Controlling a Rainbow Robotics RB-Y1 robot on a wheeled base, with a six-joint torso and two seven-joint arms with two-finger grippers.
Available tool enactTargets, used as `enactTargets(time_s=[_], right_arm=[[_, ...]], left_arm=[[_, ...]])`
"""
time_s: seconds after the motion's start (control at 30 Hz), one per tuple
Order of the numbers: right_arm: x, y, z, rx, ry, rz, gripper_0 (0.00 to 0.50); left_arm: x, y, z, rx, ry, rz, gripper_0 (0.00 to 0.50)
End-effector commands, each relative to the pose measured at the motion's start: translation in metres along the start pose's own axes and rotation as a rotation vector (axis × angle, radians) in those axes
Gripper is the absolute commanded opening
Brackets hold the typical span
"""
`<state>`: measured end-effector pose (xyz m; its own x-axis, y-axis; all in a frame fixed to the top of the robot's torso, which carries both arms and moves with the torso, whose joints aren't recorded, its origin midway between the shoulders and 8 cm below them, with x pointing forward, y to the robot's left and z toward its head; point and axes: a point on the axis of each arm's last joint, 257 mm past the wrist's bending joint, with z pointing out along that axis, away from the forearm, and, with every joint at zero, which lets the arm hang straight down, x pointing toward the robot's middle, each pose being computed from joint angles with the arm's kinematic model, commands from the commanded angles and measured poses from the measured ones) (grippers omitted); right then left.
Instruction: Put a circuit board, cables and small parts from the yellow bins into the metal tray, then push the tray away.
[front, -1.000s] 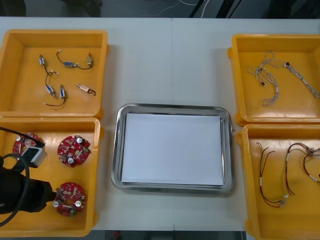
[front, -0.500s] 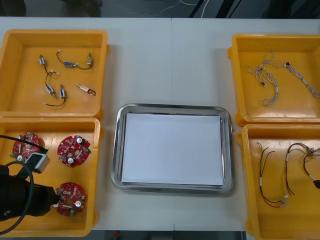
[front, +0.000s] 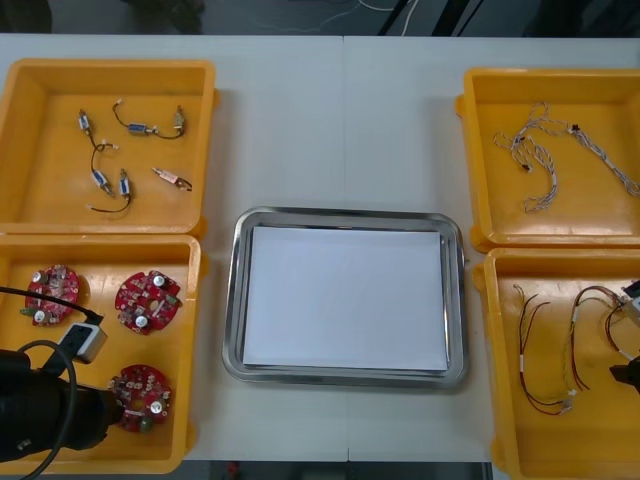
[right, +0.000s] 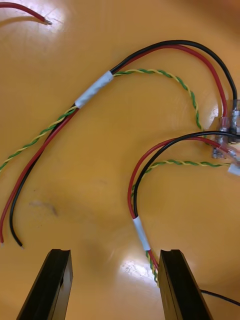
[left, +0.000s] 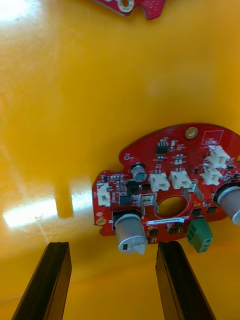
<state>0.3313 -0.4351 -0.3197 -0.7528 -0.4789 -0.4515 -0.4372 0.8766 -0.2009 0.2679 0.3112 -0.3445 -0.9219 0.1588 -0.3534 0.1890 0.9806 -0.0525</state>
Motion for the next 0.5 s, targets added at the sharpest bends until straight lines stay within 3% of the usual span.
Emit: enactTargets(time_s=[0.03, 0.5], right_arm=[[-0.015, -0.017, -0.002, 0.033, -0.005, -0.099, 0.500], [-0.015, -0.020, 0.013, 0.033, -0.012, -0.093, 0.500]], left_arm=[[0.000, 0.010, -0.003, -0.029, 0.001, -0.062, 0.500], [-0.001, 0.005, 0.001, -0.025, 0.000, -0.066, 0.500]])
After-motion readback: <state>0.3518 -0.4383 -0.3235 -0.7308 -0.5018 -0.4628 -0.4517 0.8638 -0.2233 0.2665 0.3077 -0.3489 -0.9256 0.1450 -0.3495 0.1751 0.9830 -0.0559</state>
